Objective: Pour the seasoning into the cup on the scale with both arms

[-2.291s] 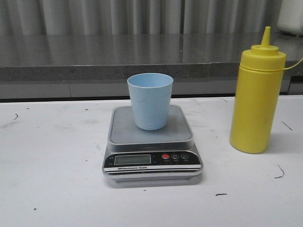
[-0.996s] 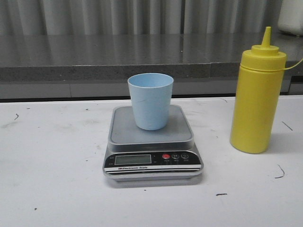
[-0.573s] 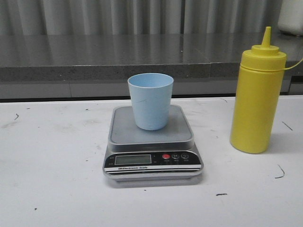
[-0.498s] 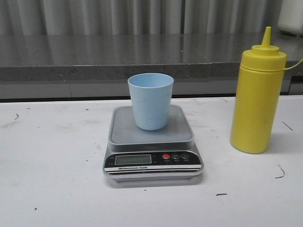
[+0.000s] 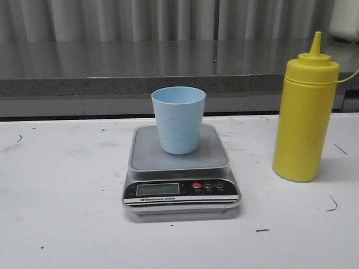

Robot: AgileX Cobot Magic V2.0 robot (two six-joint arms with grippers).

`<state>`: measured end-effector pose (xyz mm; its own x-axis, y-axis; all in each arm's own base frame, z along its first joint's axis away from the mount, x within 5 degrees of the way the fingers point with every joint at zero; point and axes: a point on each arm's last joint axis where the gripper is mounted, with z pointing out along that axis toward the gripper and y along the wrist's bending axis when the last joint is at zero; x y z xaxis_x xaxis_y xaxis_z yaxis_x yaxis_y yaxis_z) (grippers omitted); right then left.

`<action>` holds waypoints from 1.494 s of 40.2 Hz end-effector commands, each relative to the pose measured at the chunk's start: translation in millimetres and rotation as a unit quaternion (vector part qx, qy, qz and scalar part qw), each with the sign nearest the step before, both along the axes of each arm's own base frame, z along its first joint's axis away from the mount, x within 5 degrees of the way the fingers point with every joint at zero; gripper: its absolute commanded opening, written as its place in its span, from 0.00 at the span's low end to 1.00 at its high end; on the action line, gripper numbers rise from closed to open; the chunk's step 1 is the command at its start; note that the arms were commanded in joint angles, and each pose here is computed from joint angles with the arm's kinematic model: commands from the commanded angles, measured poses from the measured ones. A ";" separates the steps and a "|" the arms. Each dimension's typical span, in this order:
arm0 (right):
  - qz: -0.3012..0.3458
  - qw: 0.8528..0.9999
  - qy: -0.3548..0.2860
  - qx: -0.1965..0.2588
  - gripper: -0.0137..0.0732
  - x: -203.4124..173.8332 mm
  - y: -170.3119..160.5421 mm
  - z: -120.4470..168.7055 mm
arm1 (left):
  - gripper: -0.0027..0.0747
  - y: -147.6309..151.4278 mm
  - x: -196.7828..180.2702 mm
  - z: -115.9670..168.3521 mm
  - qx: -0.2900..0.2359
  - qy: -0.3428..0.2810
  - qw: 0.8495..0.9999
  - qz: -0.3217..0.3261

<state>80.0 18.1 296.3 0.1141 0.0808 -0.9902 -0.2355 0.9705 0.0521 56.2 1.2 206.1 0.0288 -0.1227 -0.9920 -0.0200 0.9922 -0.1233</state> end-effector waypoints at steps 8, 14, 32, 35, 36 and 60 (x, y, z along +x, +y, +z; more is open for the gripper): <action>-0.016 0.998 -0.030 -0.043 0.09 0.3 -1.5 6.0 | 0.01 0.7 -0.9 1.0 -0.007 -0.040 0.999 0.004; 0.006 0.996 -0.029 -0.086 0.09 1.1 4.0 -9.1 | 0.01 0.7 -0.9 1.0 -0.007 -0.040 0.999 0.004; -0.086 0.994 0.068 0.007 0.09 -6.5 -13.9 -79.3 | 0.01 0.7 -0.7 0.9 -0.007 -0.039 0.999 0.004; -0.099 0.992 0.072 0.007 0.09 -10.9 -16.0 -88.5 | 0.01 0.7 -0.7 0.9 -0.007 -0.039 0.999 0.004; -0.103 0.992 0.074 0.007 0.09 -11.8 -16.5 -91.7 | 0.01 0.7 -0.7 0.9 -0.007 -0.039 0.999 0.004; -0.122 0.987 0.099 -0.035 0.09 -24.9 -19.0 -104.0 | 0.01 0.7 -0.7 0.9 -0.007 -0.039 0.999 0.004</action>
<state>55.6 -0.6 183.5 -0.1613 0.0291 -0.9865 0.0128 0.9995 0.0274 56.2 1.2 206.2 0.0297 -0.1227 -0.9920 -0.0199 0.9922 -0.1233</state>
